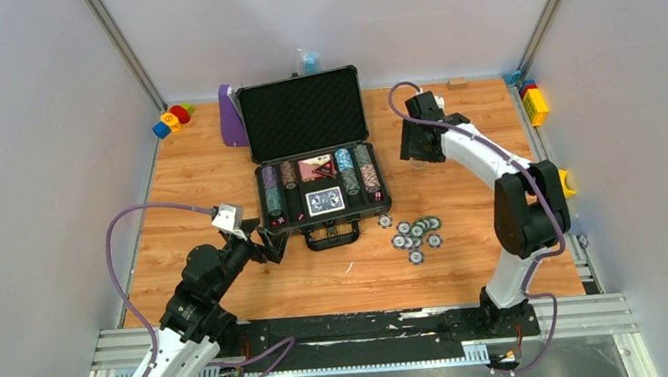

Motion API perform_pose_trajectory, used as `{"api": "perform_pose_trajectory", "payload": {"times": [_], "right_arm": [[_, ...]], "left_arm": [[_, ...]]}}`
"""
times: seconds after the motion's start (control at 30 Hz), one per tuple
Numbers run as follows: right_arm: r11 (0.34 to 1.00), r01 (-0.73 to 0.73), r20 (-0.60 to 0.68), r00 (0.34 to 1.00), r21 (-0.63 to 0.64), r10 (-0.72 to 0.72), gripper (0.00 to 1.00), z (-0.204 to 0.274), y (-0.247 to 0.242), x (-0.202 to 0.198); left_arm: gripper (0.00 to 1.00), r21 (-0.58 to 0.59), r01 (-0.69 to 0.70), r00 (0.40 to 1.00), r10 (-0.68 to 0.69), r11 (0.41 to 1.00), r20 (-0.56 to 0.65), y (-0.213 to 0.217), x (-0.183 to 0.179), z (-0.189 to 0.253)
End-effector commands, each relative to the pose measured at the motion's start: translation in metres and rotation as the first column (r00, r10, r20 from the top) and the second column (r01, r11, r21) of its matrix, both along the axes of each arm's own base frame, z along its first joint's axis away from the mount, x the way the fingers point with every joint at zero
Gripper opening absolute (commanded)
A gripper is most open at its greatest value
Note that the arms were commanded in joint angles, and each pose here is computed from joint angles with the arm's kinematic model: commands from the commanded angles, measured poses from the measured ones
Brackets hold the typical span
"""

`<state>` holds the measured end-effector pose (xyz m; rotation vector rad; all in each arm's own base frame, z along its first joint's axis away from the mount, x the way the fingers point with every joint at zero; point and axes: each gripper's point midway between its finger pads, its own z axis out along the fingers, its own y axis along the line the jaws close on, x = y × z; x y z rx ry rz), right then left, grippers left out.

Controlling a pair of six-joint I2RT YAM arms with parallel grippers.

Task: Pack up texas hold em set

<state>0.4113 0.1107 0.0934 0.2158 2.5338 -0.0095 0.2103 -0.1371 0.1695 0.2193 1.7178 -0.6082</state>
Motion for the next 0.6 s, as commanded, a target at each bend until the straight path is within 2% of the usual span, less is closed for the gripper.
{"api": "perform_pose_trajectory", "payload": {"times": [0.0,0.27,0.57], "right_arm": [[1.0,-0.016,0.077,0.997,0.008,0.015,0.55,0.029,0.005,0.0],[0.997,-0.073,0.126,0.99,0.025,0.069,0.54,0.051,0.023,-0.007],[0.961,-0.267,0.23,0.942,0.068,0.245,0.53,0.083,0.089,-0.024]], "left_arm": [[1.0,-0.007,-0.01,1.0,0.01,1.0,0.016,0.001,0.002,0.003],[1.0,-0.006,-0.009,1.0,0.009,1.0,0.015,0.0,0.003,0.002],[1.0,-0.005,-0.01,1.0,0.011,1.0,0.012,0.0,0.003,0.002]]}}
